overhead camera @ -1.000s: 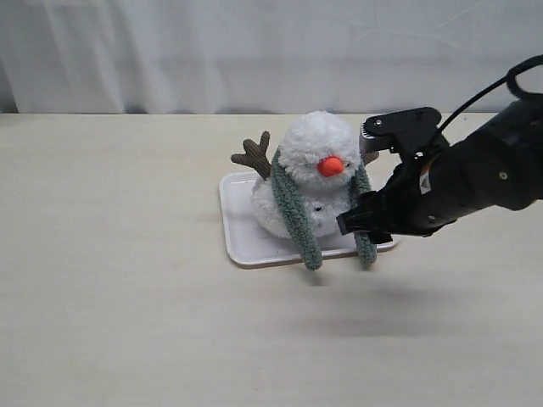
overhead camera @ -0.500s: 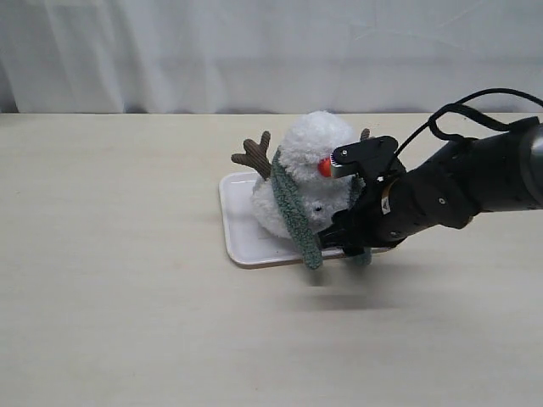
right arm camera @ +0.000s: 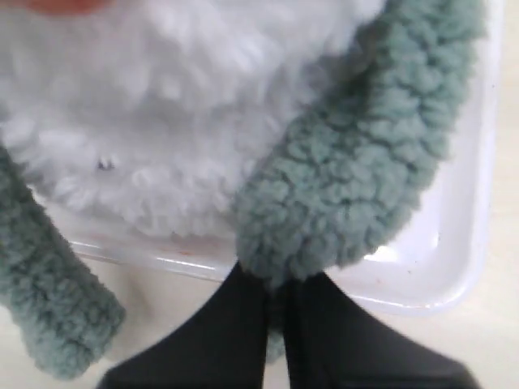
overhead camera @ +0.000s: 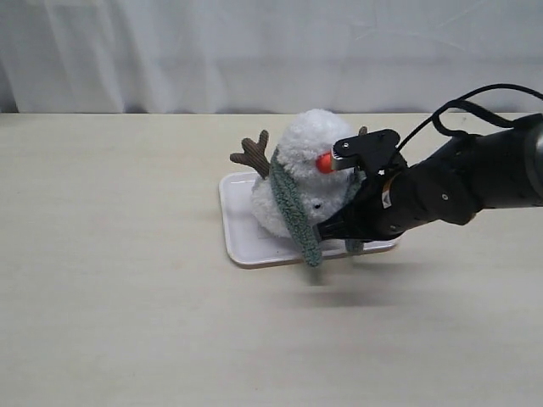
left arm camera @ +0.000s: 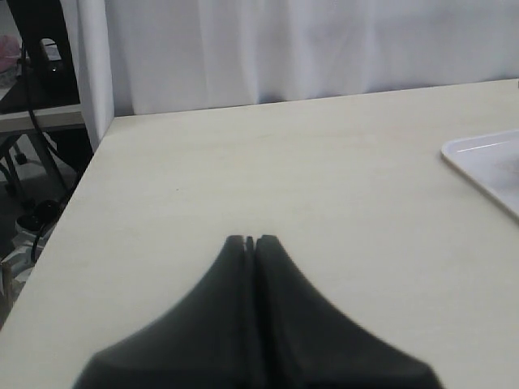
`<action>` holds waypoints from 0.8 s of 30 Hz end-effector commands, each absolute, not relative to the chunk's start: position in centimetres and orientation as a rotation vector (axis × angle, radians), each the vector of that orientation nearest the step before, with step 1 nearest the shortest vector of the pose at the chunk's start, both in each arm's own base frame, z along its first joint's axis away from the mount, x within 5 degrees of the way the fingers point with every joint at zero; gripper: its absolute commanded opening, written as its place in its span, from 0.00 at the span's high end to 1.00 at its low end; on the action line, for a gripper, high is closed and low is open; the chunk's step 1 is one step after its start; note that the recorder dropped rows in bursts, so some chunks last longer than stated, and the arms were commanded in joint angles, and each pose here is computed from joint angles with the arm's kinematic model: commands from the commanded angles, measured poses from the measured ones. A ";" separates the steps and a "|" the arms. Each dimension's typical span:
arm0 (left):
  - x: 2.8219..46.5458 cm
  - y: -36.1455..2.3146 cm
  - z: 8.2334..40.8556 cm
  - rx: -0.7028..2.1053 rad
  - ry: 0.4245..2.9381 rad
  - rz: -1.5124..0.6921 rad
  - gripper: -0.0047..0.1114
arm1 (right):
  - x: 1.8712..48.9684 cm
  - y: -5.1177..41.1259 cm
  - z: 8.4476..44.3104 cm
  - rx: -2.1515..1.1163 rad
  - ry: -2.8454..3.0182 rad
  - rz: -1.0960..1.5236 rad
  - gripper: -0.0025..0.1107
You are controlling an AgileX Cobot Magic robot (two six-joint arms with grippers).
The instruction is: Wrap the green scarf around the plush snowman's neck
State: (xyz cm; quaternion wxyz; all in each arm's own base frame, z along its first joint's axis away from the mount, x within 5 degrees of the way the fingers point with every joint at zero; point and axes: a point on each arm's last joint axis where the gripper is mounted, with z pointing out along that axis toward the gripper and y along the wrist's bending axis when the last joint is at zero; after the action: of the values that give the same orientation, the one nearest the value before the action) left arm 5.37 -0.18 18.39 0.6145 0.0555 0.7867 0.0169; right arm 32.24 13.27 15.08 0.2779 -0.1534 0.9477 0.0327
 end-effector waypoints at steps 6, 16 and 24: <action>5.4 -0.2 18.4 0.126 1.800 0.033 0.96 | 31.8 13.4 16.3 -0.185 2.580 0.212 0.94; 5.4 -0.2 18.4 0.126 1.804 0.033 0.96 | 31.5 13.9 16.1 0.040 2.628 0.343 0.94; 5.4 -0.2 18.4 0.126 1.804 0.033 0.96 | 31.8 14.4 16.3 0.227 2.590 0.461 0.94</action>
State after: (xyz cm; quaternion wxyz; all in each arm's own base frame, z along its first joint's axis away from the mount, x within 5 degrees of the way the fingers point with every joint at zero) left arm 5.37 -0.18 18.39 0.6145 0.0555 0.7867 0.0169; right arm 31.59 14.25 16.12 0.2398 0.0733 0.9548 0.1596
